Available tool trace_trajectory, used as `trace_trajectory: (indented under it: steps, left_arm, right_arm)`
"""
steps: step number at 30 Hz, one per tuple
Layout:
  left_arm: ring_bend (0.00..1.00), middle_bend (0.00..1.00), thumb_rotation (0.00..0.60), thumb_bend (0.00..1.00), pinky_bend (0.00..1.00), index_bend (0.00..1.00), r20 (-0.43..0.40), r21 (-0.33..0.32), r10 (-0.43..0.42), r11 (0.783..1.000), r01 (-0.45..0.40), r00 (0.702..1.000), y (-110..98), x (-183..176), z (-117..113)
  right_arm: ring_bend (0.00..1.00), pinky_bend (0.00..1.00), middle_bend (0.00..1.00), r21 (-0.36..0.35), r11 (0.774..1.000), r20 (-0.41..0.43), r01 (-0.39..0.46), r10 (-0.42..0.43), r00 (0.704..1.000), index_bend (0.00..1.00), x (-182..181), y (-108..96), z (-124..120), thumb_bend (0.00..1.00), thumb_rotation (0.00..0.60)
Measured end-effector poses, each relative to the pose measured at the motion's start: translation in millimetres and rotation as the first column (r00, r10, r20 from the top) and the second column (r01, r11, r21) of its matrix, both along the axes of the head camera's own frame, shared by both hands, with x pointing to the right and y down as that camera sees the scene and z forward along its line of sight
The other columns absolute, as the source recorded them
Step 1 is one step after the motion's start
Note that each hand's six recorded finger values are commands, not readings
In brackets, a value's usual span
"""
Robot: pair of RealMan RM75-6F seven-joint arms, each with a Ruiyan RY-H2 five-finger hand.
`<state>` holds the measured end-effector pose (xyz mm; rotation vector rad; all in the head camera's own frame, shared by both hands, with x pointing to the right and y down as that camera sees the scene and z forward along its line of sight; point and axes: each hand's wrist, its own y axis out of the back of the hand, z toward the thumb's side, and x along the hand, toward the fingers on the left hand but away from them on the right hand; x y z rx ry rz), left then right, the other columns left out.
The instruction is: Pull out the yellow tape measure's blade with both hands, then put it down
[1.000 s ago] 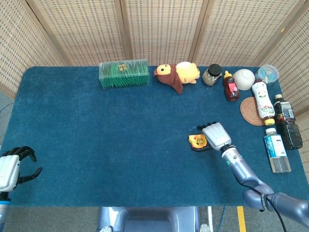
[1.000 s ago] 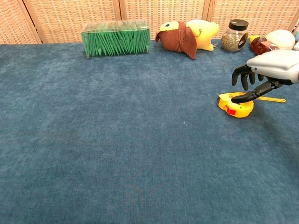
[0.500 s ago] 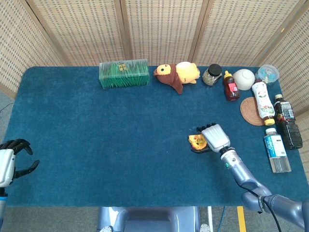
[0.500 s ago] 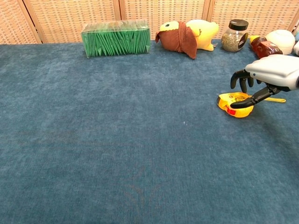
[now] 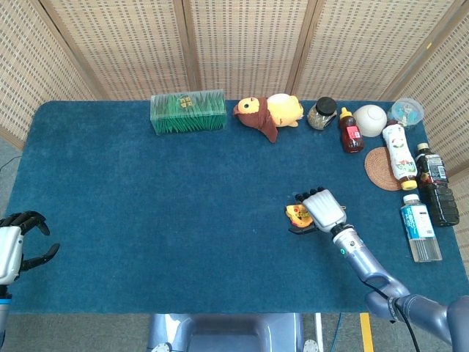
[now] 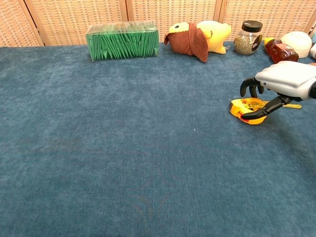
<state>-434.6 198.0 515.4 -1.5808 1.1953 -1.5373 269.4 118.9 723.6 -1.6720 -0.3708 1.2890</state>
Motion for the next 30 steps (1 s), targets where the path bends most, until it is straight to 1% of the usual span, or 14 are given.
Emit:
trace_trajectory:
  steps: [1,3,6,8,10,19,30]
  left_arm:
    - [0.3,0.38,0.589,0.19,0.33,0.54,0.0,0.0,0.0,1.0,0.0,1.0,0.0,0.1,-0.2]
    - [0.3,0.38,0.585,0.19,0.33,0.54,0.001,0.001,0.0,1.0,0.0,1.0,-0.1,0.2,-0.7]
    - [0.3,0.38,0.585,0.19,0.33,0.54,0.003,0.002,-0.001,1.0,0.001,1.0,0.0,0.5,-1.6]
    - [0.3,0.38,0.587,0.19,0.33,0.54,0.003,0.002,-0.001,1.0,0.001,1.0,0.1,0.7,-2.1]
    - [0.3,0.38,0.584,0.19,0.33,0.54,0.005,0.004,-0.002,1.0,0.002,1.0,0.0,0.8,-3.1]
    - [0.3,0.38,0.586,0.19,0.33,0.54,0.012,0.007,-0.009,1.0,0.009,1.0,1.1,-0.4,-6.8]
    - [0.3,0.38,0.588,0.19,0.33,0.54,0.014,-0.001,-0.016,1.0,0.016,1.0,2.7,-3.4,-4.4]
  right_arm:
    - [0.38,0.36,0.41,0.001,1.0,-0.002,0.004,-0.004,1.0,0.3,0.3,0.3,0.7,0.09,0.181]
    - [0.38,0.36,0.42,0.002,1.0,-0.004,0.009,-0.009,1.0,0.31,1.5,0.8,2.5,0.1,0.276]
    - [0.39,0.37,0.43,0.007,1.0,-0.002,0.009,-0.009,1.0,0.31,3.8,0.5,4.1,0.11,0.377]
    - [0.4,0.38,0.44,0.016,1.0,-0.002,0.01,-0.01,1.0,0.32,5.5,-0.2,4.3,0.11,0.412]
    - [0.4,0.39,0.44,0.024,1.0,-0.003,0.011,-0.011,1.0,0.32,7.0,-0.7,4.6,0.11,0.424]
    - [0.4,0.39,0.44,0.033,0.999,0.024,-0.003,0.003,1.0,0.33,9.1,-2.5,4.8,0.11,0.423]
    - [0.4,0.39,0.44,0.003,1.0,0.034,0.008,-0.008,0.999,0.33,0.7,-2.8,5.6,0.11,0.426]
